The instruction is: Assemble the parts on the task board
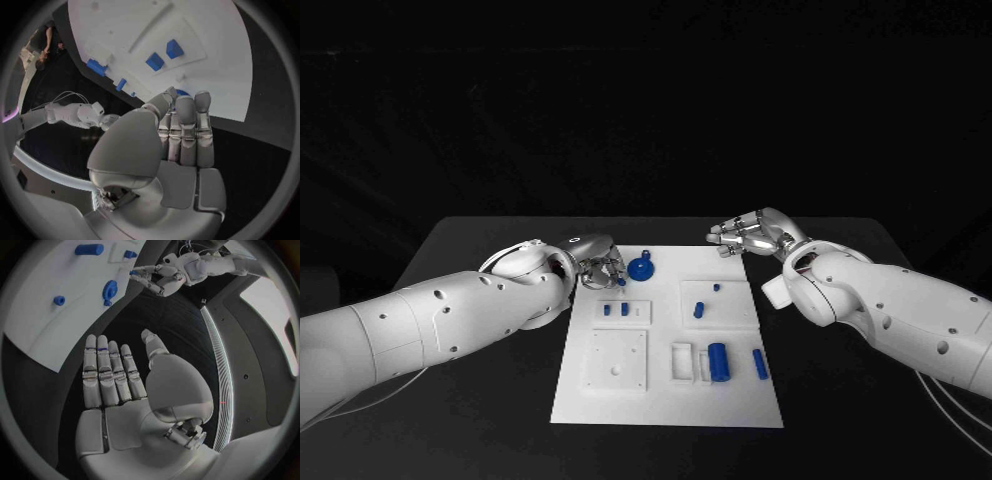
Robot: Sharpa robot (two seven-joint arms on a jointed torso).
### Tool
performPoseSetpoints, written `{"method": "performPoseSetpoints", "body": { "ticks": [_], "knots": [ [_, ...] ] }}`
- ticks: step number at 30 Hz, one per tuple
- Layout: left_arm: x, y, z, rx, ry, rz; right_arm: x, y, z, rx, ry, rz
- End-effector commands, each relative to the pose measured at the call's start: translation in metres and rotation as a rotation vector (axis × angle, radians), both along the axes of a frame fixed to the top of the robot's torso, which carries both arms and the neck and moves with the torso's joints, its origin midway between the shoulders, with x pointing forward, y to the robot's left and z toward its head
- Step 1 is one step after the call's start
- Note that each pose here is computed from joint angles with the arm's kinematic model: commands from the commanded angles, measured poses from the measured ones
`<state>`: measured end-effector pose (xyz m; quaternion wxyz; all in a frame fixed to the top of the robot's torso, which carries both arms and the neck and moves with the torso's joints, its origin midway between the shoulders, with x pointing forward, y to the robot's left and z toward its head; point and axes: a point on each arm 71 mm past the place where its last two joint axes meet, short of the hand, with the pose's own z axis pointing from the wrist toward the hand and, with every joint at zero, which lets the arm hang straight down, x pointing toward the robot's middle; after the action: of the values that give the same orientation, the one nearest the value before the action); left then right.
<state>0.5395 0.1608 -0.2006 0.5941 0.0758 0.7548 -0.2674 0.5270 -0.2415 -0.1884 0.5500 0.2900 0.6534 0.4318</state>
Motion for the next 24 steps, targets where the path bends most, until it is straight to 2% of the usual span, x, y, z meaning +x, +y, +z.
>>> {"method": "performPoseSetpoints", "body": {
  "ticks": [1,14,24],
  "knots": [
    [0.0013,0.001,-0.0026,0.043,0.02,-0.003,0.0,0.001,0.001,0.002,-0.008,0.011],
    [0.0035,-0.001,-0.0121,0.09,0.05,-0.012,0.0,0.002,0.001,0.003,-0.008,0.012],
    [0.0027,-0.003,-0.0145,0.1,0.062,-0.018,0.0,0.001,0.001,0.003,-0.009,0.011]
  ]
}}
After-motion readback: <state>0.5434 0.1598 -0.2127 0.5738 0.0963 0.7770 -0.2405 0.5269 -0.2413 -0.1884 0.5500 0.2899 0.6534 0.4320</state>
